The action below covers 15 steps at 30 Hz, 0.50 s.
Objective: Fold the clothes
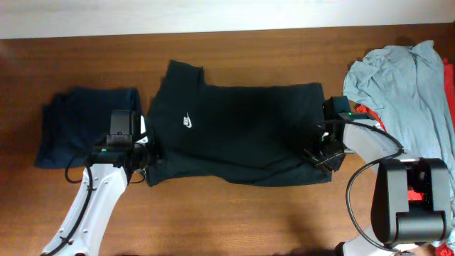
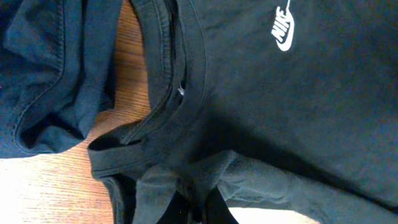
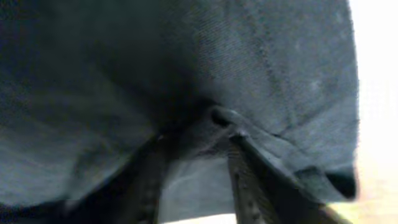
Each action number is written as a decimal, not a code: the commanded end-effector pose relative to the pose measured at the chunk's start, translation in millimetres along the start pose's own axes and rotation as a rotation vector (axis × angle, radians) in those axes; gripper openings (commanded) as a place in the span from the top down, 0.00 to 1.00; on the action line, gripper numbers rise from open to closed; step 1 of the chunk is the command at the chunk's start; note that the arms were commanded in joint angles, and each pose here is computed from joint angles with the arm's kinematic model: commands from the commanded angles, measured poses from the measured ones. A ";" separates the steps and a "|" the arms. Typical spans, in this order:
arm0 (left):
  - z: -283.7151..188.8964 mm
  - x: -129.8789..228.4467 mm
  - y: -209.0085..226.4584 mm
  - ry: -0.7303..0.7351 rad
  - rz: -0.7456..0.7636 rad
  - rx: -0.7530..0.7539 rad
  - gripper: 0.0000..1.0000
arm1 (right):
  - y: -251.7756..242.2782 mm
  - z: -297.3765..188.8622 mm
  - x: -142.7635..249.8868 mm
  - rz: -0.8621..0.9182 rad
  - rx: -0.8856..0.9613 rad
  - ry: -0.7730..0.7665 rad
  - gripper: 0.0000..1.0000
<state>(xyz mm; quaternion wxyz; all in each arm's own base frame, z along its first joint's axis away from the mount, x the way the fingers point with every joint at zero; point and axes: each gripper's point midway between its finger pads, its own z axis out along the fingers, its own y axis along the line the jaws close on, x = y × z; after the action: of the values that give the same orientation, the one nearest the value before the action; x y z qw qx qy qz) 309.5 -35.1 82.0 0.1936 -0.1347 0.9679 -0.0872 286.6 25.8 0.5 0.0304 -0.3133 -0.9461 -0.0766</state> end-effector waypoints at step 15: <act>-2.3 -5.4 -0.2 -0.013 0.017 -0.007 1.00 | -5.4 -35.9 4.5 -0.033 0.008 -0.070 0.96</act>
<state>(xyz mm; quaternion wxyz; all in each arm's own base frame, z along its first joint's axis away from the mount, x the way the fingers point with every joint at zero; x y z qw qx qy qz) 309.4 -35.2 82.0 0.1934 -0.1347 0.9679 -0.0874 271.9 21.5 8.3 0.0466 -0.3078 -0.9485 -0.0580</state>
